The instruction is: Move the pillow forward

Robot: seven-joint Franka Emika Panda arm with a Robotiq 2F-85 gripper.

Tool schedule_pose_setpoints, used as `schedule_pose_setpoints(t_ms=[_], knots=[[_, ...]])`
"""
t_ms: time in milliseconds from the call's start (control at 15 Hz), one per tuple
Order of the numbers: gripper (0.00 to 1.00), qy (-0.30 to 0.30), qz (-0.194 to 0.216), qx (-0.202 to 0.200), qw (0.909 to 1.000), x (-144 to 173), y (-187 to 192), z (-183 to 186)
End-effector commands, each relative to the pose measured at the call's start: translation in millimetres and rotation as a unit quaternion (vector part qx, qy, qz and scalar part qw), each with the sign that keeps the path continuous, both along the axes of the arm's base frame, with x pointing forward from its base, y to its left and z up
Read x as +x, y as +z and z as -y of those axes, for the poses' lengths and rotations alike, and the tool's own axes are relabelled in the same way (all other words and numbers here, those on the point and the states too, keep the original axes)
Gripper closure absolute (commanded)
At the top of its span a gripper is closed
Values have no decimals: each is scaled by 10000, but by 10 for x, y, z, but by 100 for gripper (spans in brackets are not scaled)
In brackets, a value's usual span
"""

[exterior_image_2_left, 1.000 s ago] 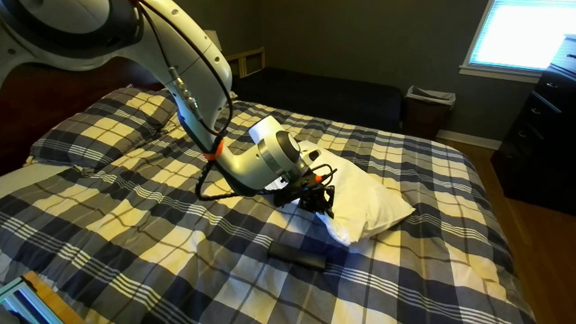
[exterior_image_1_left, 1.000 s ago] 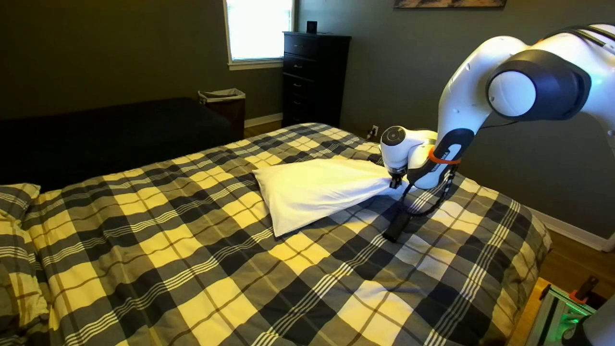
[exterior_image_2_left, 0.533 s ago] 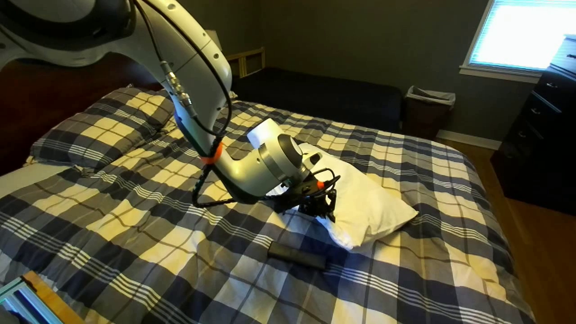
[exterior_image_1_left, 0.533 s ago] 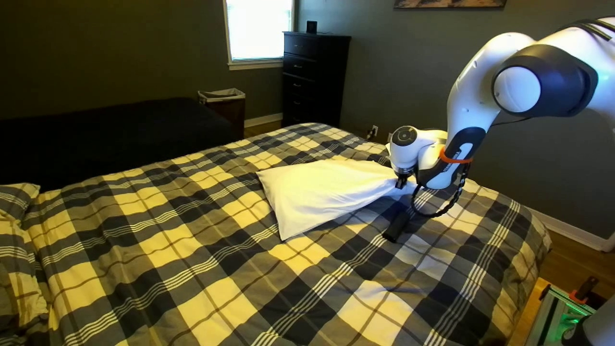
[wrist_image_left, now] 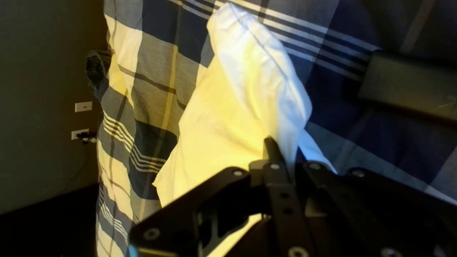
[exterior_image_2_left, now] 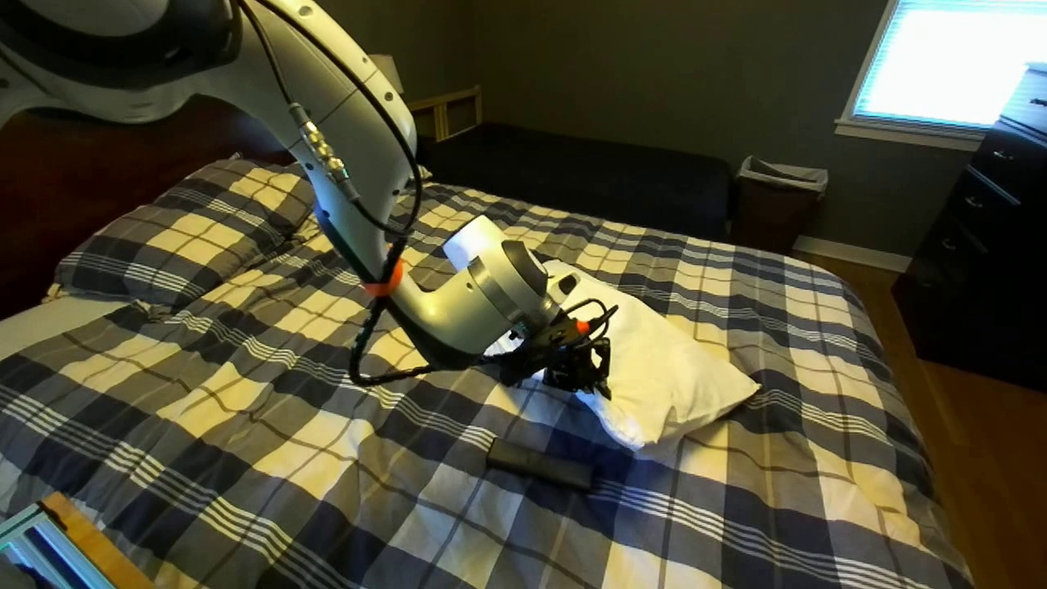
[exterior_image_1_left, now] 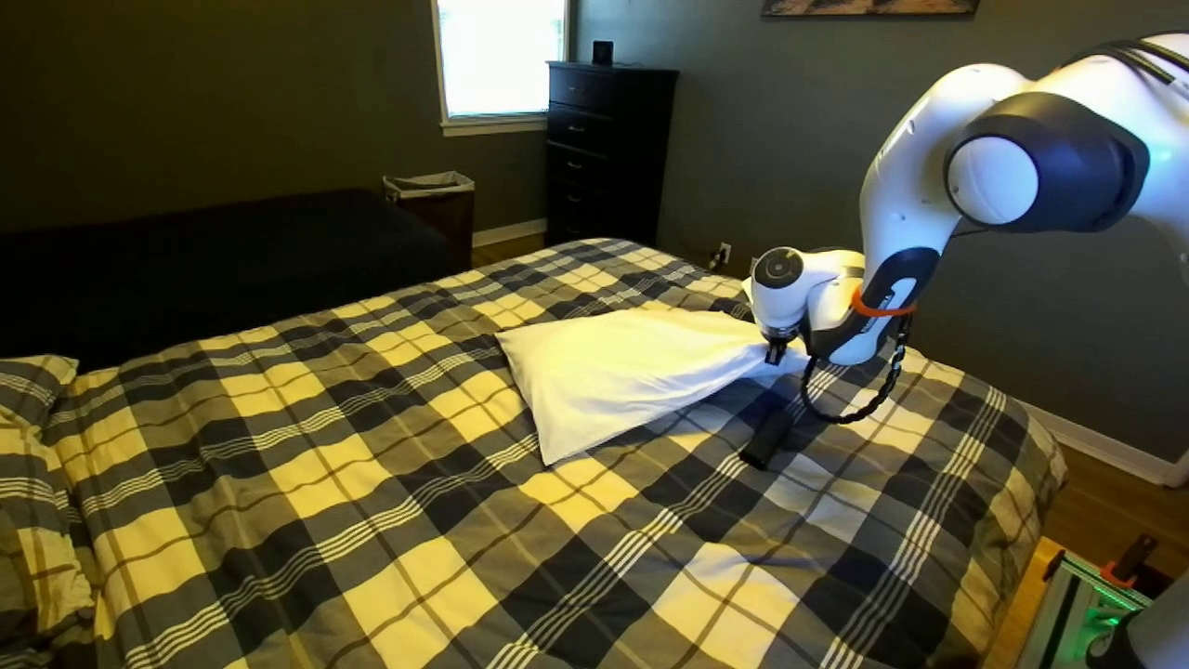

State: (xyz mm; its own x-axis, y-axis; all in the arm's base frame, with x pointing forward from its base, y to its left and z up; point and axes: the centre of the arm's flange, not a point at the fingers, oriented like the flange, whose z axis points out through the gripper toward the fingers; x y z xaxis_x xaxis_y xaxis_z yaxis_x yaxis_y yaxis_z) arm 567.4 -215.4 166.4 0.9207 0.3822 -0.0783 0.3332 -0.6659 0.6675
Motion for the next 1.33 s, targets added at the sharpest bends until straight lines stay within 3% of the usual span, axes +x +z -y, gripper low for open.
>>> schedule_pose_setpoints(t_ms=[0, 333, 600, 800, 1267], knots=[[98, 348, -111, -687, 9970, -152, -31, 38], [98, 742, 2, -1588, 9845, -271, -49, 135], [98, 1025, 40, -1968, 9751, -345, -101, 237], [98, 1157, 0, -1953, 9739, -438, -137, 298], [98, 1222, 133, -1399, 9825, -755, -71, 368]])
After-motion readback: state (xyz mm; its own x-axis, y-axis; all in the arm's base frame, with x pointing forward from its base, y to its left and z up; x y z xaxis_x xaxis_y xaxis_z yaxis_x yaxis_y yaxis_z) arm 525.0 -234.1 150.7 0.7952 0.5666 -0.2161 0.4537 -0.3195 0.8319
